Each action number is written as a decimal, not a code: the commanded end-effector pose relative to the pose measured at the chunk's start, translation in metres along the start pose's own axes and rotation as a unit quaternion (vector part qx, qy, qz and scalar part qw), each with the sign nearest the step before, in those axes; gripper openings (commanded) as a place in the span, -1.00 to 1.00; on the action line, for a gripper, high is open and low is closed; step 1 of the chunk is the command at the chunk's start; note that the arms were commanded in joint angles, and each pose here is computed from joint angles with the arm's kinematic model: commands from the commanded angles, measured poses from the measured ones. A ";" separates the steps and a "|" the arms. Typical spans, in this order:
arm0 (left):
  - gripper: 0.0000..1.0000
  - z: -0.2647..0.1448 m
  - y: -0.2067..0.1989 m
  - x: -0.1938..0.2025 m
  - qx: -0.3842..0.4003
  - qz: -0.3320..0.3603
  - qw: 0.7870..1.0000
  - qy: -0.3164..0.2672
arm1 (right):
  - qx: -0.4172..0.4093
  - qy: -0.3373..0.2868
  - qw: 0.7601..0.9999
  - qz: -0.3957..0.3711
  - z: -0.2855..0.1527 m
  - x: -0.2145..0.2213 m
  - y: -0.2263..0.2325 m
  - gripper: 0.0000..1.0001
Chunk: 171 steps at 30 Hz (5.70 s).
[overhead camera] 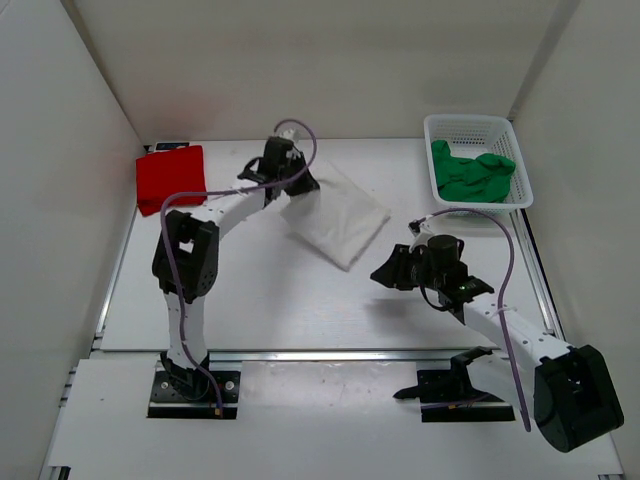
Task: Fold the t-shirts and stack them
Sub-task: Put the neatly folded tshirt into the corner of the board with the left arm, then grab crumpled tshirt from bin with the right arm, then move the tshirt to the center of the board, then flatten out the tshirt
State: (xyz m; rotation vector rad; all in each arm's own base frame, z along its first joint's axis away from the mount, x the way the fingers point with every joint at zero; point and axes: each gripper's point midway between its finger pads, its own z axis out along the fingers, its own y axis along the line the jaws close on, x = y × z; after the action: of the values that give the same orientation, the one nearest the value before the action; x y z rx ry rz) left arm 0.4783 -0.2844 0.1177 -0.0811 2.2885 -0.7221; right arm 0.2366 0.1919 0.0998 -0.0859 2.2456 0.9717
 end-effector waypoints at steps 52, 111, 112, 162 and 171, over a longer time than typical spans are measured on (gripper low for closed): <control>0.97 -0.140 -0.078 0.272 0.202 0.095 0.965 0.141 | 0.423 -0.160 0.886 0.099 -0.062 -0.319 -0.314 -0.01; 0.95 -0.214 0.102 0.086 0.053 -0.134 0.984 -0.102 | -0.135 -0.208 0.967 -0.055 0.011 -0.199 0.120 -1.00; 0.97 -0.211 0.100 0.088 0.049 -0.129 0.986 -0.097 | -0.121 -0.193 0.972 -0.061 0.021 -0.199 0.117 -1.00; 0.34 -0.152 0.029 0.120 0.015 0.017 0.999 -0.027 | 0.190 -0.144 0.970 0.045 -0.026 -0.042 -0.080 -0.37; 0.34 -0.129 -0.012 0.133 0.028 0.074 0.997 0.003 | 0.226 -0.130 0.963 0.067 -0.026 -0.025 -0.104 -0.07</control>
State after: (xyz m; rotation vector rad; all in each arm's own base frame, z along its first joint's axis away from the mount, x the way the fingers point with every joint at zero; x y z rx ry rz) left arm 0.2937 -0.2394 0.0926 0.0093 2.3058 -0.6826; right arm 0.2714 0.1026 0.0680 0.3402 2.2020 0.5084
